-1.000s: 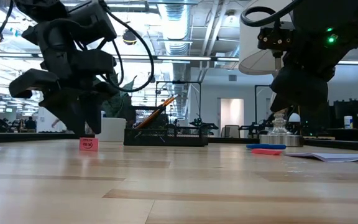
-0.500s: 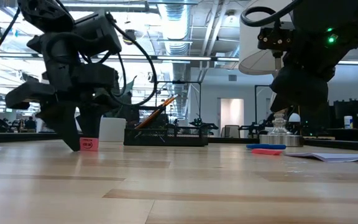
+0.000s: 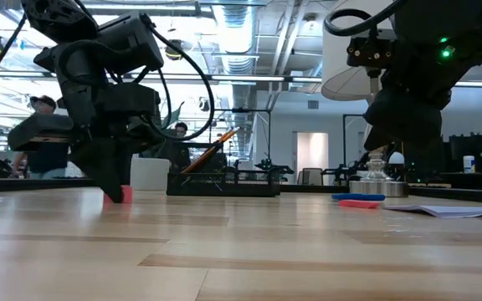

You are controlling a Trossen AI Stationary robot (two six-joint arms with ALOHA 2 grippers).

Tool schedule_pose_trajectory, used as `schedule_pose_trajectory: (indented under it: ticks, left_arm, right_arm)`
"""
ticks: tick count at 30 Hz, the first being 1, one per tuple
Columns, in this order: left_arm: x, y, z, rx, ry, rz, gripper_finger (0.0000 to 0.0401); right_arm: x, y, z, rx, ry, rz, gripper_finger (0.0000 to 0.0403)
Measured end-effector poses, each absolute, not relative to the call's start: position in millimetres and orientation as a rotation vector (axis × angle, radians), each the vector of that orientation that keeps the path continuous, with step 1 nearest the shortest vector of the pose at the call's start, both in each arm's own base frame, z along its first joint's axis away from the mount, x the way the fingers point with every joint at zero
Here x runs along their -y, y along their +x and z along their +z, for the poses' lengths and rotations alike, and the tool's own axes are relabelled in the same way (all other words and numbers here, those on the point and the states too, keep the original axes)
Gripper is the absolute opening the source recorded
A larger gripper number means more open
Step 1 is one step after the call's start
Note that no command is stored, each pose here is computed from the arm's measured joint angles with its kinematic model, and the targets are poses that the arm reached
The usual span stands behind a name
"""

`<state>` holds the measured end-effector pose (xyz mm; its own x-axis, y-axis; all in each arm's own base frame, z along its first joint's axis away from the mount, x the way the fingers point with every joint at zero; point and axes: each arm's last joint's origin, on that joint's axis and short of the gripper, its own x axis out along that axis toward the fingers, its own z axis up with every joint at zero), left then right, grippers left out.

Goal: Pick and place office supplies into organizer
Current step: Put the left pink eraser into the black desk organizer

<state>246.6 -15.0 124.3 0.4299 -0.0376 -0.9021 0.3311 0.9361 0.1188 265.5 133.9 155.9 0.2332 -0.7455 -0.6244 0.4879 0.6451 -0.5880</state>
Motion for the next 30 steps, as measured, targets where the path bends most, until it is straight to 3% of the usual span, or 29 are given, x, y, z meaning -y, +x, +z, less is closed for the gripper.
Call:
schedule_pose_trajectory:
  ticks: [9,18,24,30]
  left_arm:
    - [22.2,251.8,128.7,-1.088,0.388,-0.145,0.0006]
    - [4.4,284.5,169.6,-0.974,0.664,0.230,0.0005]
    - [-36.1,290.5,181.5,-0.985,0.604,0.324,0.0005]
    - [-72.8,284.0,175.5,-1.027,0.482,0.277,0.0005]
  right_arm:
    - [-133.9,265.5,155.9,-1.026,-0.294,-0.863,0.0107]
    - [-134.1,265.7,155.8,-1.024,-0.291,-0.863,0.0107]
    - [-134.1,265.8,155.8,-1.024,-0.291,-0.862,0.0107]
    - [-134.1,265.9,155.8,-1.026,-0.295,-0.860,0.0107]
